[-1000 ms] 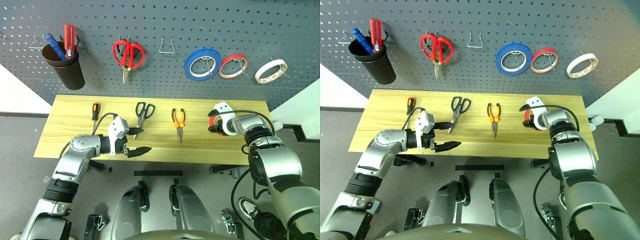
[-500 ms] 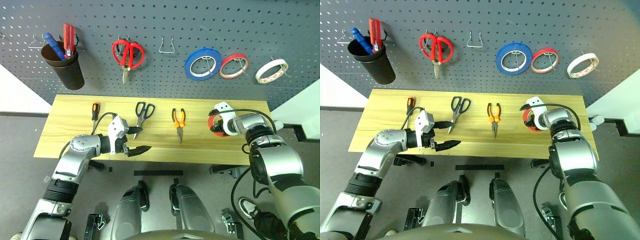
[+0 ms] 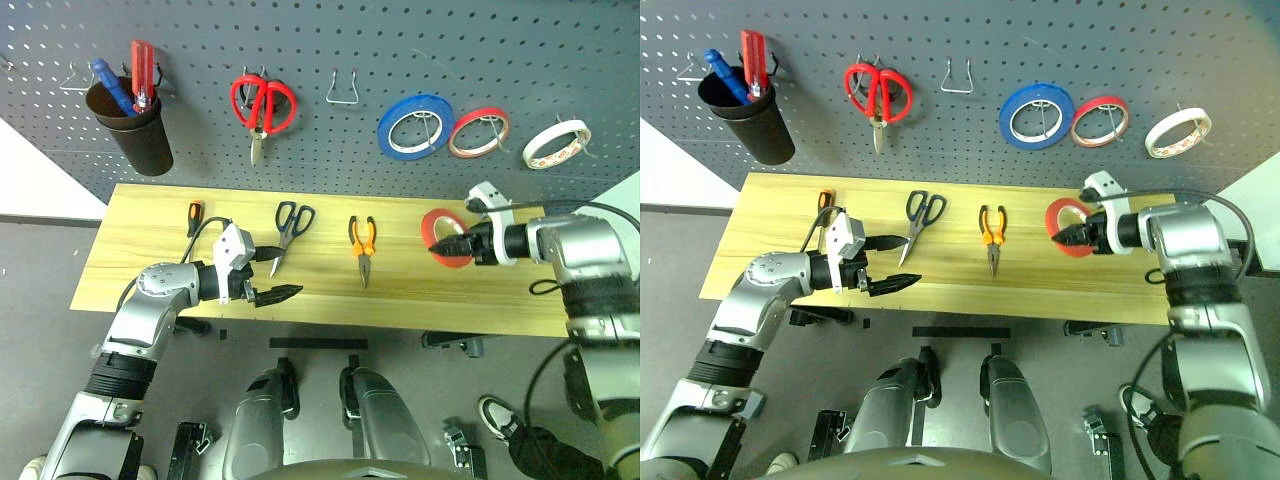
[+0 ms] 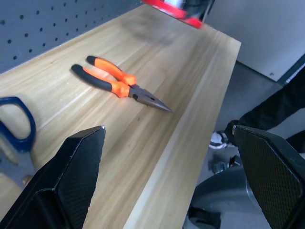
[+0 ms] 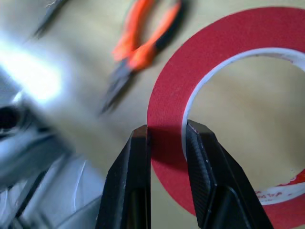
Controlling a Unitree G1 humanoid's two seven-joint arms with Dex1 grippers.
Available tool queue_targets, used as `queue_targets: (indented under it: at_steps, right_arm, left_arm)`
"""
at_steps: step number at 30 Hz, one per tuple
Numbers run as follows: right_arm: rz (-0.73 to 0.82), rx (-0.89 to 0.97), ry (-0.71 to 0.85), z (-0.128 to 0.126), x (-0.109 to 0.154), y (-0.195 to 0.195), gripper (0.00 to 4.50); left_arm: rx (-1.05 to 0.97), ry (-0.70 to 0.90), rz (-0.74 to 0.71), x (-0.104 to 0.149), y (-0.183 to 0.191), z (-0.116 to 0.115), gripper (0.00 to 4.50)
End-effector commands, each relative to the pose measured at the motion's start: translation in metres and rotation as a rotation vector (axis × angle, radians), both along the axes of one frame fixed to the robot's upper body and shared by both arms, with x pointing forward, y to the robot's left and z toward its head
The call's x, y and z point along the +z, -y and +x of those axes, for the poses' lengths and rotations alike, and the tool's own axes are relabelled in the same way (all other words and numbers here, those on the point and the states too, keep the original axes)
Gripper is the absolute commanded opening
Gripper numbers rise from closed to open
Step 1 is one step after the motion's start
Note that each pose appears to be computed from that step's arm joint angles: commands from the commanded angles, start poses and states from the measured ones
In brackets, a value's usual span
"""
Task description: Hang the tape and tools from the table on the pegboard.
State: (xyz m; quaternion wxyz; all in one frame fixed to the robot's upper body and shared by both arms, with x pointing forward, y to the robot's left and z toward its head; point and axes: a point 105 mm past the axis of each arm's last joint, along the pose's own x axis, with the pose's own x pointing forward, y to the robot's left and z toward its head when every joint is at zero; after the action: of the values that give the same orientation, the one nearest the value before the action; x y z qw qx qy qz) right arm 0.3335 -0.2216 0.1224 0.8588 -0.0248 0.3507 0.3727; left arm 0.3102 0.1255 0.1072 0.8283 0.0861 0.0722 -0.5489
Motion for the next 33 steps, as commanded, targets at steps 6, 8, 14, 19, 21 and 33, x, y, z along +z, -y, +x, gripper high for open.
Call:
queue_targets:
  at_steps: [6, 8, 14, 19, 21, 33]
  right_arm:
    - [0.136, 0.113, 0.360, -0.036, 0.082, -0.020, 0.68]
    - [0.151, 0.090, 0.463, -0.034, 0.099, -0.019, 0.68]
    - [0.164, 0.036, 0.694, -0.028, 0.140, -0.012, 0.68]
    - [0.160, 0.020, 0.808, -0.025, 0.158, -0.008, 0.68]
    - [0.148, 0.046, 0.805, -0.027, 0.156, -0.010, 0.68]
    - [0.106, 0.095, 0.863, -0.032, 0.168, -0.008, 0.68]
  left_arm:
    - [-0.001, 0.029, -0.020, 0.009, -0.005, 0.001, 4.50]
    - [0.004, 0.027, -0.025, 0.009, -0.005, 0.001, 4.50]
    - [0.007, 0.026, -0.028, 0.009, -0.005, 0.002, 4.50]
    - [0.024, 0.041, -0.013, 0.009, -0.008, 0.005, 4.50]
    - [0.028, 0.040, -0.013, 0.009, -0.009, 0.005, 4.50]
    - [0.048, 0.045, -0.010, 0.007, -0.013, 0.004, 4.50]
